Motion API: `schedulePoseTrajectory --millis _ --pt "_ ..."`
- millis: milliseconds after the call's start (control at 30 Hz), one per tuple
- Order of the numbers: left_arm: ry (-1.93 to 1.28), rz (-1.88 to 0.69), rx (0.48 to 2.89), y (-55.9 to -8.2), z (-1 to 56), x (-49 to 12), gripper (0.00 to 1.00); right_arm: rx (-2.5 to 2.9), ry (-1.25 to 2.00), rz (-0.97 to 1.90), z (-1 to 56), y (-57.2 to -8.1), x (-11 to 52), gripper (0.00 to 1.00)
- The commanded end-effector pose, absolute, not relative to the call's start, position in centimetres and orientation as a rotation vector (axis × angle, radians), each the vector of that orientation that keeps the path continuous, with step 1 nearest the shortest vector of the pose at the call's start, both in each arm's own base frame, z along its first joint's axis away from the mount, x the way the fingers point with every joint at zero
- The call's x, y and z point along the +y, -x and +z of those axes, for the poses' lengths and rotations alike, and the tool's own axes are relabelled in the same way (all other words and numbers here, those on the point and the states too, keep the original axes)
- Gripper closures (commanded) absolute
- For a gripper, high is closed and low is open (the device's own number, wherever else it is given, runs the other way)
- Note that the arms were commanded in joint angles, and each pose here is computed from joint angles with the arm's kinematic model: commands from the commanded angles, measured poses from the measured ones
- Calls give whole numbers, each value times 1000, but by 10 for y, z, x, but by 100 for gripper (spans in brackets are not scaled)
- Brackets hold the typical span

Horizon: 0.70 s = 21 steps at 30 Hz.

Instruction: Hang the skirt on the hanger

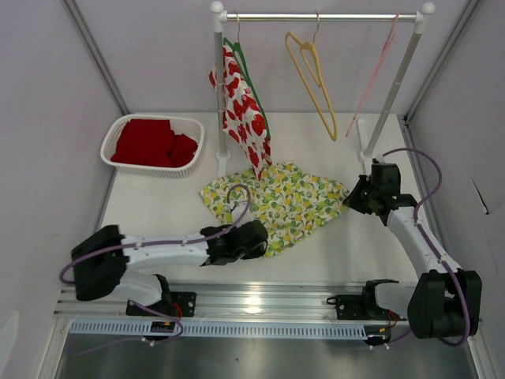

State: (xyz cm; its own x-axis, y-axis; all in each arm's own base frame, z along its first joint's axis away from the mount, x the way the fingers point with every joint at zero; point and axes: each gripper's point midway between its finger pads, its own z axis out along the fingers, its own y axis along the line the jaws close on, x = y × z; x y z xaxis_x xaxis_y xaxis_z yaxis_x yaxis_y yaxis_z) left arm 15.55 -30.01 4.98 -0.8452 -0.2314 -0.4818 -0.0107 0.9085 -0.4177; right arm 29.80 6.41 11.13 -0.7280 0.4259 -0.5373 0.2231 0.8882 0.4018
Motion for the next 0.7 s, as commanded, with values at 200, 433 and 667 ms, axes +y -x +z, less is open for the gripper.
schedulePoseTrajectory --millis 200,433,667 --pt "110 -555 2126 -212 235 -223 100 2079 -479 531 259 -313 56 91" --pt "124 -553 1957 -254 318 -201 100 1905 -431 565 341 -333 57 89" --pt "75 -588 1864 -317 368 -206 100 1827 -443 609 363 -384 45 90"
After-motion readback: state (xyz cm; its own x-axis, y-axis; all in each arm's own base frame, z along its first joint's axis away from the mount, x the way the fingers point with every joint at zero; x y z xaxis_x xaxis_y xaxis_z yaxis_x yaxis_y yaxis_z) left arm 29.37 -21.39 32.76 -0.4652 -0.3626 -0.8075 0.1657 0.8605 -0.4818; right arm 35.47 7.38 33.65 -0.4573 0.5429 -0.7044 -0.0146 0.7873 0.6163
